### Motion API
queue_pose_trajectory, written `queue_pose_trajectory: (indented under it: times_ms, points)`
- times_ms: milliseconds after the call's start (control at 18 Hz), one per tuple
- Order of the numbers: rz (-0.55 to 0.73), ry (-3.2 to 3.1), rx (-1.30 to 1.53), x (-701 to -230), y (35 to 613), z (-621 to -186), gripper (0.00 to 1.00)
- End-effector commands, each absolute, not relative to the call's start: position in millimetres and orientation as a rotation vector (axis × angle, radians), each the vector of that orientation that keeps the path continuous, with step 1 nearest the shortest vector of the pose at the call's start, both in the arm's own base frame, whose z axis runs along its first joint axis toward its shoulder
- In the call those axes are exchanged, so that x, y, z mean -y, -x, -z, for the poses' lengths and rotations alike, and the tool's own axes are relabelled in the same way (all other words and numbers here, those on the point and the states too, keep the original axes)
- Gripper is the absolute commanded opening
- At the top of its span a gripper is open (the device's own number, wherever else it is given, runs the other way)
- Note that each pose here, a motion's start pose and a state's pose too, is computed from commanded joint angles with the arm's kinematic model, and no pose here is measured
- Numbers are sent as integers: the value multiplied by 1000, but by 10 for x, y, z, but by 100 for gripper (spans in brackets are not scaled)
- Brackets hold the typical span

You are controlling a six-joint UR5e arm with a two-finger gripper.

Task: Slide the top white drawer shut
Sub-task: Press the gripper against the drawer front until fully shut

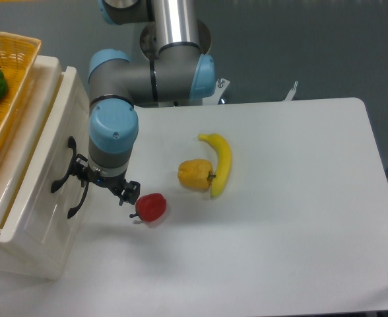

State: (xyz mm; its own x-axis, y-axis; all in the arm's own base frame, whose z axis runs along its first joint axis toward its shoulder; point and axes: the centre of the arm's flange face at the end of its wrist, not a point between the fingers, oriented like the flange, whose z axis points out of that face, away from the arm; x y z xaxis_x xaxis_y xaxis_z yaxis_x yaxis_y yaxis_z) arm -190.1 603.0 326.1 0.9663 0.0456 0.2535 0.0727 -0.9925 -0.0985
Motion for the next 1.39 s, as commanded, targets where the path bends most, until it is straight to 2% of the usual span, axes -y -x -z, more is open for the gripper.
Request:
queue_pose_trajectory:
  times_ms: [1389]
  points:
    - [400,3009,88,-6029,1858,-3248,100]
